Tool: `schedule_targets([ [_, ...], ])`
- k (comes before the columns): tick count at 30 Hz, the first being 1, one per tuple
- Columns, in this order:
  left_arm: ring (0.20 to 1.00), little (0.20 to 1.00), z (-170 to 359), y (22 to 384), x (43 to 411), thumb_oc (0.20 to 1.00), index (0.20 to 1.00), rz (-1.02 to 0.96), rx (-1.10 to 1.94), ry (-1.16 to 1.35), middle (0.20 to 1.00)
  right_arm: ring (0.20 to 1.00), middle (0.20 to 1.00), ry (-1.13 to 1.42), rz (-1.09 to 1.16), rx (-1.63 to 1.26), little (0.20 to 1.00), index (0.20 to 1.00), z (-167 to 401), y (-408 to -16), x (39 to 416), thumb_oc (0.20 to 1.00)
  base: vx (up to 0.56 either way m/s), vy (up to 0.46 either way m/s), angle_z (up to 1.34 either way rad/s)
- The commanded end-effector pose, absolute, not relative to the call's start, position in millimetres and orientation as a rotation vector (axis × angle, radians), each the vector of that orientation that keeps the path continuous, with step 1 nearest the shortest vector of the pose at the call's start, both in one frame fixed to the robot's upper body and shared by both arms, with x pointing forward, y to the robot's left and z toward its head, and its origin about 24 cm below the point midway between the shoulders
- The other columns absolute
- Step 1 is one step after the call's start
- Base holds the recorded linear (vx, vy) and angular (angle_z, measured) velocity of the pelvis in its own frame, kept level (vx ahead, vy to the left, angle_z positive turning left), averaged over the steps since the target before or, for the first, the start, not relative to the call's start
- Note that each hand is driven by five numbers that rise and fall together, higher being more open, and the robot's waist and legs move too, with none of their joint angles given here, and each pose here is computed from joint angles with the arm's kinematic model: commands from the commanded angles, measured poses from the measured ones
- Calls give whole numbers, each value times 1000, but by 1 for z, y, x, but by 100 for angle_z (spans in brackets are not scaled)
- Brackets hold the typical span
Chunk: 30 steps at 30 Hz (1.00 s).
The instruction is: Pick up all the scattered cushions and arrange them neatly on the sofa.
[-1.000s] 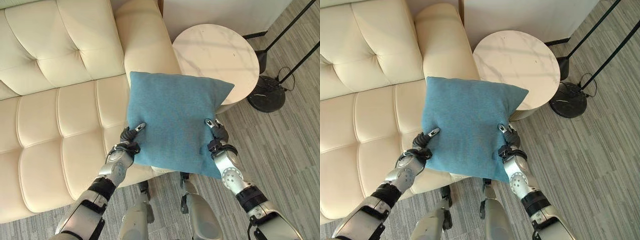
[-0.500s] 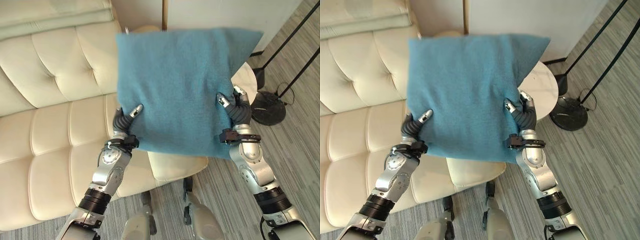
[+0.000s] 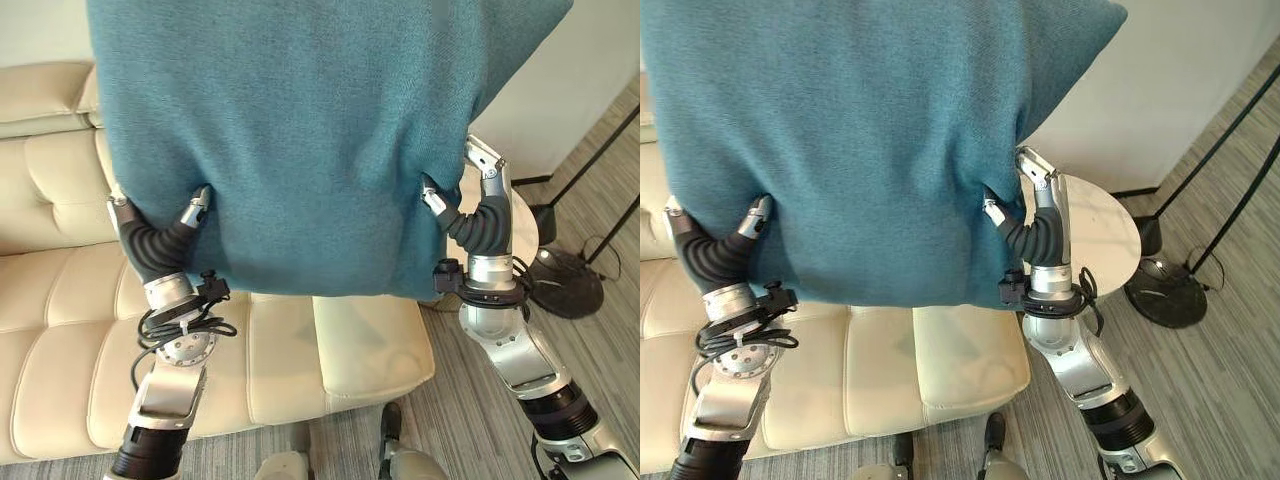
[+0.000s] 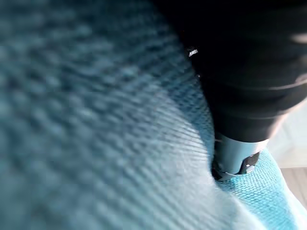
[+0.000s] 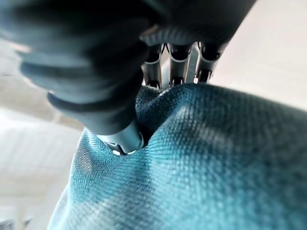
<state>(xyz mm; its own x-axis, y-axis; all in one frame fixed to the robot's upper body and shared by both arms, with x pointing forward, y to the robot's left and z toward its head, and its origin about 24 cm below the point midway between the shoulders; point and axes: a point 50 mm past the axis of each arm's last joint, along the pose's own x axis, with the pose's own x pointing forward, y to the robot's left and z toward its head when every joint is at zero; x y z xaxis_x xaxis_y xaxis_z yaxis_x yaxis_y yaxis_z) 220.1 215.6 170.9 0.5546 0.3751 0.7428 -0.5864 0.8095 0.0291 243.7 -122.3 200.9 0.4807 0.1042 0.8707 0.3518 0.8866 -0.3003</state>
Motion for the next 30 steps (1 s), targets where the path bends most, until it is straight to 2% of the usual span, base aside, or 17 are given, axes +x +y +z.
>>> schedule_targets([
  [1,200,200,201,200,199,200,200,498,327,-1103,200,200,200,-1337,-143,-392,200,200,225,-105,216,200,13,19,8],
  [7,200,200,196,194,199,200,200,470,277,-1081,200,200,200,-1365,-91,-353,200,200,227,-89,213,200,-29,25,16],
  [14,200,200,195,180,221,200,200,374,252,-1048,200,200,200,-1364,-56,-405,200,200,231,-72,222,200,-126,-6,60],
  [19,200,200,192,175,244,200,200,318,237,-964,200,200,200,-1344,-79,-476,200,200,234,-73,235,200,-77,-172,114],
  [26,200,200,193,186,244,200,200,369,261,-952,200,200,200,-1372,-88,-441,200,200,239,-79,235,200,-294,-253,47],
  [30,200,200,191,181,243,200,200,324,265,-930,200,200,200,-1304,-131,-467,200,200,228,-92,241,200,-393,-149,77],
])
